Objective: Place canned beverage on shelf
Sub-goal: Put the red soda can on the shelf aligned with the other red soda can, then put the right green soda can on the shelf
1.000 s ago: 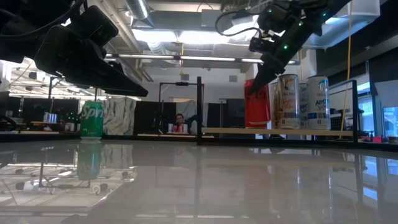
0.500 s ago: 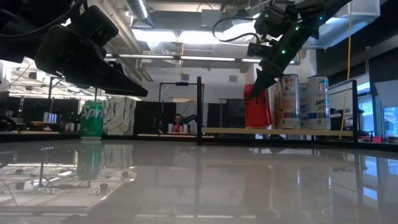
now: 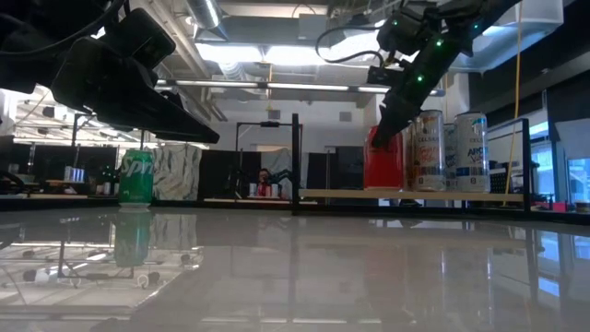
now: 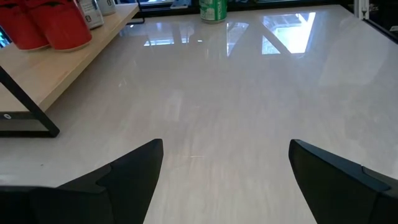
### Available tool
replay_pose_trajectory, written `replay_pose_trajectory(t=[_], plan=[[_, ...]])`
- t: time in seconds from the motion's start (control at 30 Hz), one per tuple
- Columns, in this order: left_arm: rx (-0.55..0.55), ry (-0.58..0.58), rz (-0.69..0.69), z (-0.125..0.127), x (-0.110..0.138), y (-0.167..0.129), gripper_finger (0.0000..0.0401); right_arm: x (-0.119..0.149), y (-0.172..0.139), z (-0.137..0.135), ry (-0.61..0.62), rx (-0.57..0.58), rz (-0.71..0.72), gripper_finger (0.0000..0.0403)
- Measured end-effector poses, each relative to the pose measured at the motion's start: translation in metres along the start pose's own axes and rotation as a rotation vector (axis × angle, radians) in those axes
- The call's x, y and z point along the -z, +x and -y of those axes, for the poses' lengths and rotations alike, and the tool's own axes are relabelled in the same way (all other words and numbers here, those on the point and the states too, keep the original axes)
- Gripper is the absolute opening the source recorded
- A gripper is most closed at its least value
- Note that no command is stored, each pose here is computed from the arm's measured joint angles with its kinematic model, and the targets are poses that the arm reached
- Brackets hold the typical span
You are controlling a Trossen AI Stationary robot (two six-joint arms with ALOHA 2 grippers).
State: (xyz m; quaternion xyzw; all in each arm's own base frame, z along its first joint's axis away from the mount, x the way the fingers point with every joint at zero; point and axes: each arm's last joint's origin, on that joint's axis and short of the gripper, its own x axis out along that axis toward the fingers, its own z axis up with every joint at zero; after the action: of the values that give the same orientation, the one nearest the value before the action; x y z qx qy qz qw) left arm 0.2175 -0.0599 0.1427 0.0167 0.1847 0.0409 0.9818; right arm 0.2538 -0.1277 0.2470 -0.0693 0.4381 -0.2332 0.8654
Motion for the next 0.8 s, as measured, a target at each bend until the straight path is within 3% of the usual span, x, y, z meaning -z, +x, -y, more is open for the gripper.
replay_pose_trajectory(t=[0.23,0.43,0.63,0.8], plan=[[0.000,-0.001,0.001,0.000,0.000,0.000,0.0338,-0.010,-0.009,-0.003,-0.019,-0.007,0.010,0.0348],[0.000,0.002,0.000,0.000,0.000,0.000,0.0338,-0.040,-0.053,-0.011,-0.073,0.001,-0.016,0.0346],[0.000,0.002,0.000,0.000,0.000,0.000,0.0338,-0.052,-0.112,-0.037,0.042,-0.198,-0.150,0.0346],[0.028,-0.011,0.029,0.001,-0.003,0.000,0.0338,-0.036,-0.148,-0.071,0.104,-0.310,-0.333,0.0346]])
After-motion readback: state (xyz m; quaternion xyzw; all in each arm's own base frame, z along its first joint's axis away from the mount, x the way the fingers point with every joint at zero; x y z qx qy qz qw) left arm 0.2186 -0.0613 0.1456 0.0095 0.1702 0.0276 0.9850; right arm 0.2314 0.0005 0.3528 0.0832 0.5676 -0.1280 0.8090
